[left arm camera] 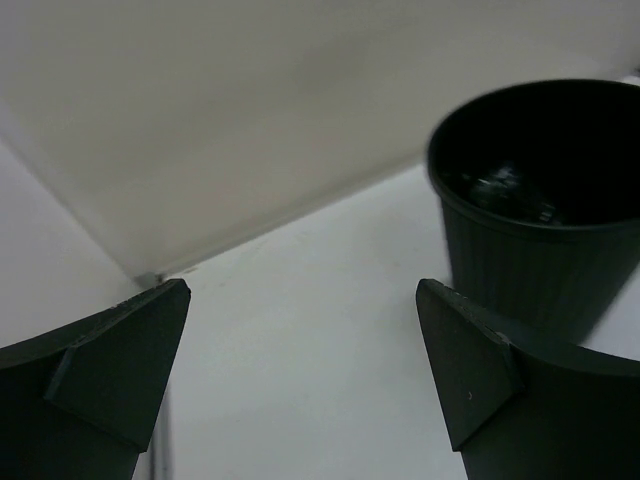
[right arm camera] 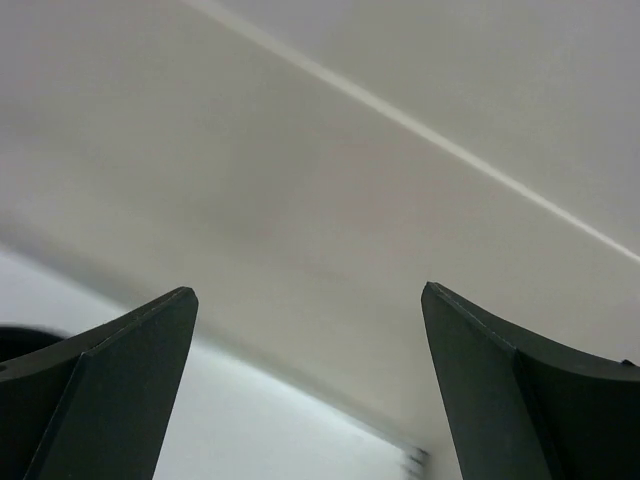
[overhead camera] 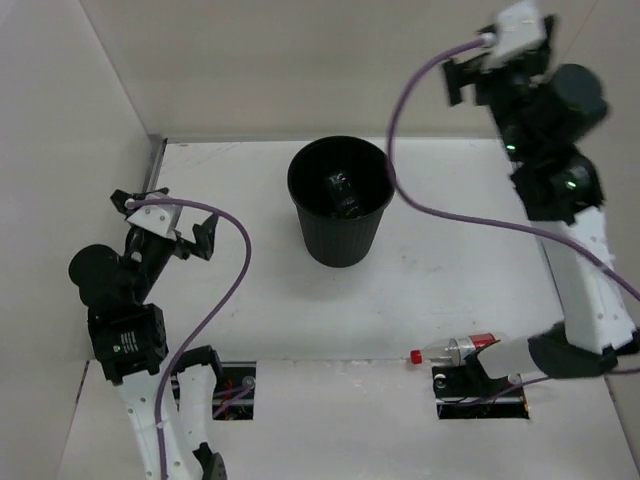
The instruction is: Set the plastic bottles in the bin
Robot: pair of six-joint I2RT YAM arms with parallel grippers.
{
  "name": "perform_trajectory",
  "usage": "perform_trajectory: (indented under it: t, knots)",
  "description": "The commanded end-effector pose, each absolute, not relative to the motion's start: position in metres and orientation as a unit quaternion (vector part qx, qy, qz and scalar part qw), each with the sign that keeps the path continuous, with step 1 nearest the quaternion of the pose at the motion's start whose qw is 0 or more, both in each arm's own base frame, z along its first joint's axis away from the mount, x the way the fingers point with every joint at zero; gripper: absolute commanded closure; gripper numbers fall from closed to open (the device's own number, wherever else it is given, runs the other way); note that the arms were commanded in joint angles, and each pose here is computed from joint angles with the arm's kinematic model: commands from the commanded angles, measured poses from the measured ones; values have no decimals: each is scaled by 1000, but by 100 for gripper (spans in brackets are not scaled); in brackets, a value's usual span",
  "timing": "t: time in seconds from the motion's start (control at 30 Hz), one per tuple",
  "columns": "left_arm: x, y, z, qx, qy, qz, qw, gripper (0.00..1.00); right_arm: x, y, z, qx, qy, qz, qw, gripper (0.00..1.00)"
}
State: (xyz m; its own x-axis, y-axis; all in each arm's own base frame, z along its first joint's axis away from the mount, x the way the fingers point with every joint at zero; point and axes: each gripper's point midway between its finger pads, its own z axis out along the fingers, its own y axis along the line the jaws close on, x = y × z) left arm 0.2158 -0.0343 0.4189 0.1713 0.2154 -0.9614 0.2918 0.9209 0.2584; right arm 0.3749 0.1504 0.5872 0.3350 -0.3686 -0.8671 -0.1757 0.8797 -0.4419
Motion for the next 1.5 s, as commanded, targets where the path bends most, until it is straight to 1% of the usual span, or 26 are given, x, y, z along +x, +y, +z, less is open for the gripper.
perform_trajectory:
  t: [0.0,0.13,0.27,0.4,0.5,0.63,0.83,1.03,1.17,1.3,1.47]
  knots:
    - [204,-84,394,273,652,-165,688,0,318,44,633,-112,548,-134,818,0]
    - [205,-113,352,331,677,-234,614,0,279,-26,589,-67,599,-201,772,0]
    - [206,-161,309,426,688,-259,528,0,235,-61,540,-32,632,-230,739,0]
    - [172,-238,278,543,649,-276,455,0,208,-68,512,-4,650,-223,726,0]
    - [140,-285,268,586,621,-311,417,0,196,-70,503,16,657,-211,723,0]
    - [125,-333,253,595,618,-324,399,0,185,-66,496,26,665,-193,721,0]
    - [126,-401,238,587,619,-318,413,0,170,-61,489,31,669,-185,719,0]
    - [122,-466,208,586,626,-308,412,0,176,-63,497,39,662,-181,726,0]
    - [111,-491,184,595,633,-310,385,0,182,-66,519,55,646,-177,741,0]
    - [111,-504,164,587,655,-317,355,0,170,-66,549,82,614,-170,766,0]
    - [102,-517,154,585,666,-334,320,0,157,-61,564,84,596,-166,781,0]
